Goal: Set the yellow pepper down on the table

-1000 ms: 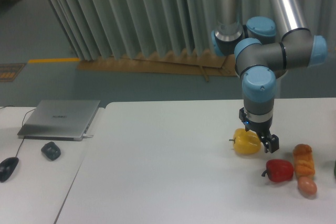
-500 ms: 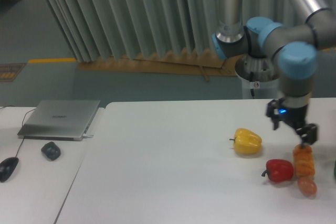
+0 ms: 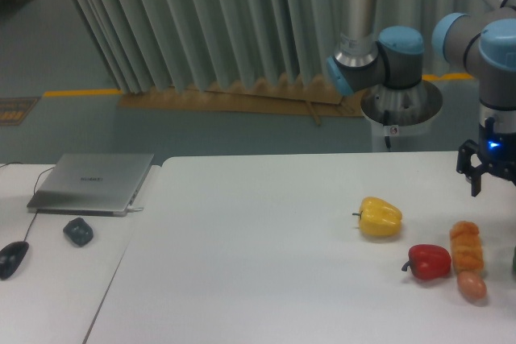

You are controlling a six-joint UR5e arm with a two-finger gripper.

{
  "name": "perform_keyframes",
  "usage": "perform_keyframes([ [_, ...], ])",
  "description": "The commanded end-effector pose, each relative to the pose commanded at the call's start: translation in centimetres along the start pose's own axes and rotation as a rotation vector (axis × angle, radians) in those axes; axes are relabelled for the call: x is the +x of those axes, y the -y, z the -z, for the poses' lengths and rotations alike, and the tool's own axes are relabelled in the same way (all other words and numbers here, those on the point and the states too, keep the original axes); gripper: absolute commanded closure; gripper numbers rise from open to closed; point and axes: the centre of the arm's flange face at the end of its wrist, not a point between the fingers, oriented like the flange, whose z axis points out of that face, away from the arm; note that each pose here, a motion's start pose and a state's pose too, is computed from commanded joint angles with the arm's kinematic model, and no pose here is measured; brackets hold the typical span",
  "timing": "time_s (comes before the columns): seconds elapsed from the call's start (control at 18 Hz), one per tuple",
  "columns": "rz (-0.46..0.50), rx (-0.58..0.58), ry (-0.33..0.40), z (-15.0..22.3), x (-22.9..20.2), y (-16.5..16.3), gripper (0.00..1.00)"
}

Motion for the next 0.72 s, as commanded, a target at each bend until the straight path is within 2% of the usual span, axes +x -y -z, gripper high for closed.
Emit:
perform_keyframes([
  [0.72, -0.048, -0.088, 0.002, -2.8, 3.4, 3.2, 0.0],
])
